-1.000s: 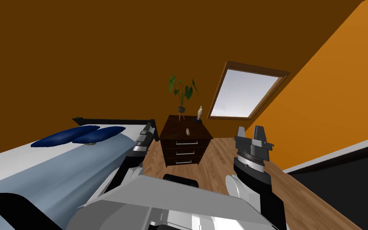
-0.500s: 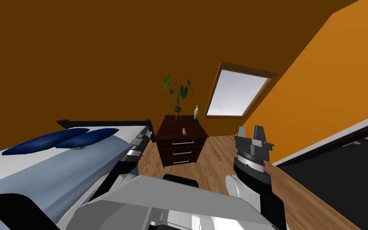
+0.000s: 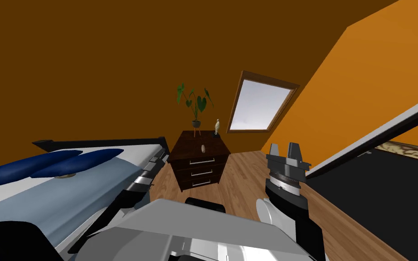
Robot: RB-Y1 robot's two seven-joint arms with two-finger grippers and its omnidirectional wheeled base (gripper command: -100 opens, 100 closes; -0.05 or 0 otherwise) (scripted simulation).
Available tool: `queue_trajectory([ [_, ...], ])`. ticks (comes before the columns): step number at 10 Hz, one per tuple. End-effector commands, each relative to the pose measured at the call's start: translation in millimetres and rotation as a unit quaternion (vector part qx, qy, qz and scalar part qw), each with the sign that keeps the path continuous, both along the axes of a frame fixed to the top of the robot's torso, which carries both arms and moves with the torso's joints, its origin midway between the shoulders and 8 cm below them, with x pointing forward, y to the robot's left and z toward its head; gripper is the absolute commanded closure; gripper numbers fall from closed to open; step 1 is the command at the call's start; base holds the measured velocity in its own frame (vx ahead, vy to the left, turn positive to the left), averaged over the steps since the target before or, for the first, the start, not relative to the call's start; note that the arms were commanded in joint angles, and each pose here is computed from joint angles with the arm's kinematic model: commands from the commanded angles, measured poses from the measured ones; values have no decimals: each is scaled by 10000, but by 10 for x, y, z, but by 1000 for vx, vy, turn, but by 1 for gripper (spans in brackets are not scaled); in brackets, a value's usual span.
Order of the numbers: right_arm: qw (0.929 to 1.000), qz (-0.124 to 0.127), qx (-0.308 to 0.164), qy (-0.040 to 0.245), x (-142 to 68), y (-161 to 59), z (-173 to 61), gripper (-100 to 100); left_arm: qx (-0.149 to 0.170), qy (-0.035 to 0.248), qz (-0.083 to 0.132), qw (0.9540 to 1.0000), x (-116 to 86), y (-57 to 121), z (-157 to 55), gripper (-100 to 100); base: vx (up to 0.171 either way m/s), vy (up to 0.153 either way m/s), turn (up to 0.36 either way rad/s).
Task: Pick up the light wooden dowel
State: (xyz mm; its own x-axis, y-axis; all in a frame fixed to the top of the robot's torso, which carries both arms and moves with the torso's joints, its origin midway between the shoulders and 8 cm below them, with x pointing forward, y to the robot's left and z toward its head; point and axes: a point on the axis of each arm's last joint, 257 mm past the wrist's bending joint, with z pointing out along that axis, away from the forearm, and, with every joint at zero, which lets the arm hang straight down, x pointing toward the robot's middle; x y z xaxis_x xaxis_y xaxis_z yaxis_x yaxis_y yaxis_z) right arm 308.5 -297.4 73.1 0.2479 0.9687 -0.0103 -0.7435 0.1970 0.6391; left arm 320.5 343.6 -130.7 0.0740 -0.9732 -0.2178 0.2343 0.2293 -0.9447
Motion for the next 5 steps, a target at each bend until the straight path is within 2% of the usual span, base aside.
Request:
queue_trajectory([
  [1, 10000, 0, 0, 0, 0, 0, 0, 0, -75, 302, 26, 9995, -125, 168, -160, -100, 16, -111, -254],
  [2, 10000, 0, 0, 0, 0, 0, 0, 0, 3, 334, -48, 9994, -118, 154, -159, -100, 12, -102, -59],
  [3, 10000, 0, 0, 0, 0, 0, 0, 0, -39, 551, -30, 9985, -218, 266, -266, -100, 11, -112, -128],
  [4, 10000, 0, 0, 0, 0, 0, 0, 0, -3, 565, -66, 9984, -213, 260, -265, -100, 9, -71, -74],
  [5, 10000, 0, 0, 0, 0, 0, 0, 0, -37, 790, -52, 9969, -317, 373, -366, -100, 17, -86, -148],
])
